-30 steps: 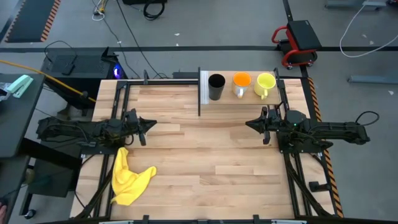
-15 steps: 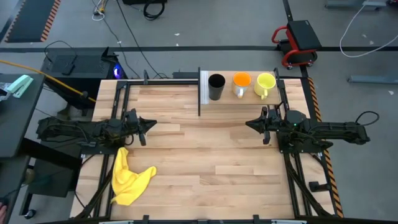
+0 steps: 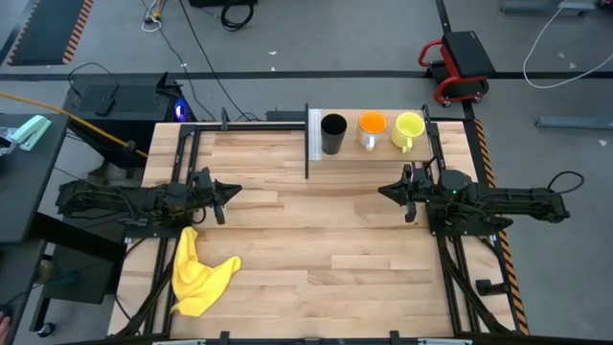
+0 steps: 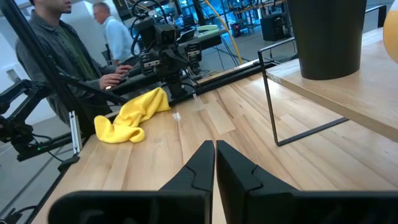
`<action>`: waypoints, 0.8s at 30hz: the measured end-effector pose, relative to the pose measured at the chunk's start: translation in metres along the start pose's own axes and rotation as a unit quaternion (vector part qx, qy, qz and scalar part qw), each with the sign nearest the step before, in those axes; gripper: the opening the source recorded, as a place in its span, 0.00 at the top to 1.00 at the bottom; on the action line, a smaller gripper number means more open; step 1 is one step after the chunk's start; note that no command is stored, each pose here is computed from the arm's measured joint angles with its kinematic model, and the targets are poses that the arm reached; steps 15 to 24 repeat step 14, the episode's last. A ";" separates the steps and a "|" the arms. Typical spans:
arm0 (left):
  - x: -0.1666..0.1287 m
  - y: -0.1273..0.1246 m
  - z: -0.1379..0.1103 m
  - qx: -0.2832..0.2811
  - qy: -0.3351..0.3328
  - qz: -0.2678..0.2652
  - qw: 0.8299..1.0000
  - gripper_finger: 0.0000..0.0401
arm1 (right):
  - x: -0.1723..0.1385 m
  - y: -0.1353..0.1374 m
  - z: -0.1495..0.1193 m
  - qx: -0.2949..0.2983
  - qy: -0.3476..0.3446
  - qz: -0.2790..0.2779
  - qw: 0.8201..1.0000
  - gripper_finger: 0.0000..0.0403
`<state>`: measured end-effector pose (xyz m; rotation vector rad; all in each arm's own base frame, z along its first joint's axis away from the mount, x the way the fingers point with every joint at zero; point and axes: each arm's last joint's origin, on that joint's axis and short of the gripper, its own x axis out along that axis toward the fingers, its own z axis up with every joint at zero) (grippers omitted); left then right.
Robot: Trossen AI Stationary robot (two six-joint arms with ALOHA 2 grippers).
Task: Stack small to large cups/mugs on shelf
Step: Return to Home Position
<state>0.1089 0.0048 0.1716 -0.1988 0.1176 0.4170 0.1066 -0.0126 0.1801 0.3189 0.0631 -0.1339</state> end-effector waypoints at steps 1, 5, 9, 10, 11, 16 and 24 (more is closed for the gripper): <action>0.000 0.000 0.000 0.000 0.000 0.000 1.000 0.91 | 0.000 0.000 0.000 0.000 0.000 0.000 1.000 0.94; 0.000 0.000 0.000 0.000 0.000 0.000 1.000 0.92 | 0.000 0.000 0.000 0.000 0.000 0.000 1.000 0.94; 0.000 0.000 0.000 0.000 0.000 0.000 1.000 0.93 | 0.000 0.000 0.000 0.000 0.000 0.000 1.000 0.94; 0.000 0.000 0.000 0.000 0.000 0.000 1.000 0.94 | 0.000 0.000 0.000 0.000 0.000 0.000 1.000 0.94; 0.000 0.000 0.000 0.000 0.000 0.000 1.000 0.94 | 0.000 0.000 0.000 0.000 0.000 0.000 1.000 0.94; 0.000 0.000 0.000 0.000 0.000 0.000 1.000 0.94 | 0.000 0.000 0.000 0.000 0.000 0.000 1.000 0.94; 0.000 0.000 0.000 0.000 0.000 0.000 1.000 0.94 | 0.000 0.000 0.000 0.000 0.000 0.000 1.000 0.94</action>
